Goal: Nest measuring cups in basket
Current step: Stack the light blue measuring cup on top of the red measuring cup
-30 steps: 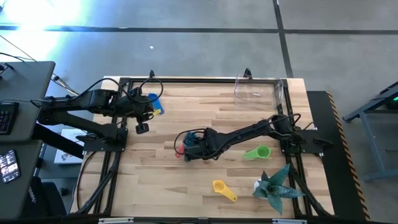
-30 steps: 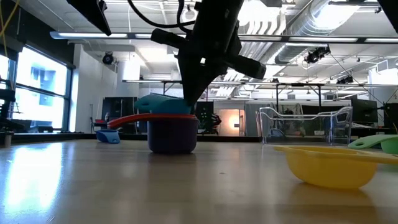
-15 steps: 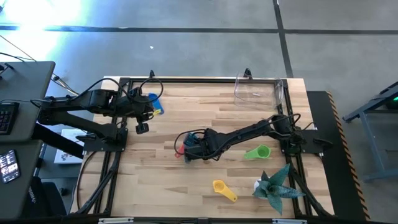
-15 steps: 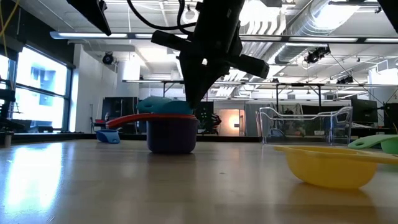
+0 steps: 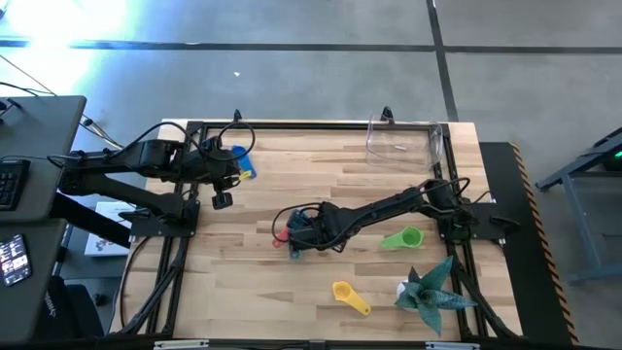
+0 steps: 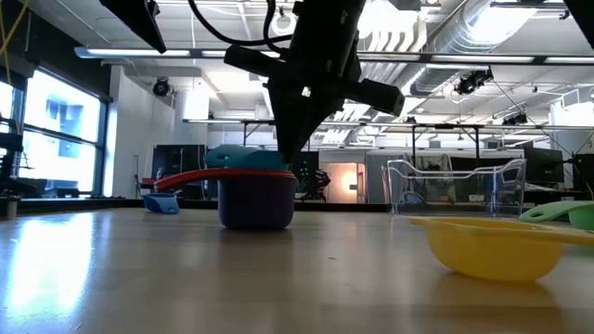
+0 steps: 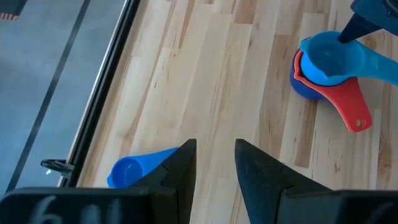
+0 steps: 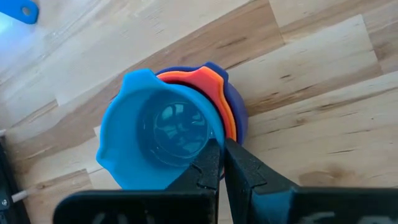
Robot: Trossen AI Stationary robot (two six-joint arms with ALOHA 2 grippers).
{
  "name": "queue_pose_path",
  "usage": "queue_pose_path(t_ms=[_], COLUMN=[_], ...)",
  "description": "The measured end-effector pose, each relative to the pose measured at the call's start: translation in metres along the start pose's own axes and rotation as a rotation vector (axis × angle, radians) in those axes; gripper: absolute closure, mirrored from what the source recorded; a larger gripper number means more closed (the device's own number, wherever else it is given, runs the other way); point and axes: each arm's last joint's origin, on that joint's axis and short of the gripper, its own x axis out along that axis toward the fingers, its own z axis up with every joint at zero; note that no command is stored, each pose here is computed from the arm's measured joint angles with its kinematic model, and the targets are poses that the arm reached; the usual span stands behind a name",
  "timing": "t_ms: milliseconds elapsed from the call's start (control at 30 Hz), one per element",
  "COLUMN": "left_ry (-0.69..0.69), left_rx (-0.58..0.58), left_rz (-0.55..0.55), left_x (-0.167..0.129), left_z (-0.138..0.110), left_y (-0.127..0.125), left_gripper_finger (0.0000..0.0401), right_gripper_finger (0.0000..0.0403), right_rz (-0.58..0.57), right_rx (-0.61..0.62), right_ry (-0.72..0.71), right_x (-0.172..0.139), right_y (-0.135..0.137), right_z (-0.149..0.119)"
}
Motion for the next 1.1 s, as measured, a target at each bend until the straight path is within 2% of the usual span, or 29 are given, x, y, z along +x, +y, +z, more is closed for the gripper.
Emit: queue_pose_path(t_ms=[233,400,533,700,1100], left_ry=[0.001,0.009,0.056,0.100,0.026], left_rx=[-0.005,-0.027,-0.058,-0.086,-0.191], left_rz=[-0.015,-0.136,-0.188,-0.195,-0.350], left_x=[0.000,0.003,0.014,0.033,0.089], left_z=[0.000,-0.001,-0.008,-0.019,-0.038], left_y=[0.000,-0.005,-0.010,-0.017,-0.041], left_gripper_finger=[0.0300,0.0300,0.0300,0.0300,0.0300], right_gripper_finger=[0.0402,0.0402,0.0402,0.0402,0.0402], right_rz=[0.000,0.000,0.006,0.026,0.040], right_rx=[0.015,0.018,0.016,0.008,0.010], right_ry=[0.000,0.000,-0.006,-0.028,-0.030], right_x=[0.000,0.000,-0.001,-0.003,-0.005], right_y=[0.000,0.000,0.000,-0.002,-0.001], right_z=[0.000,0.000,-0.001,-0.003,-0.003])
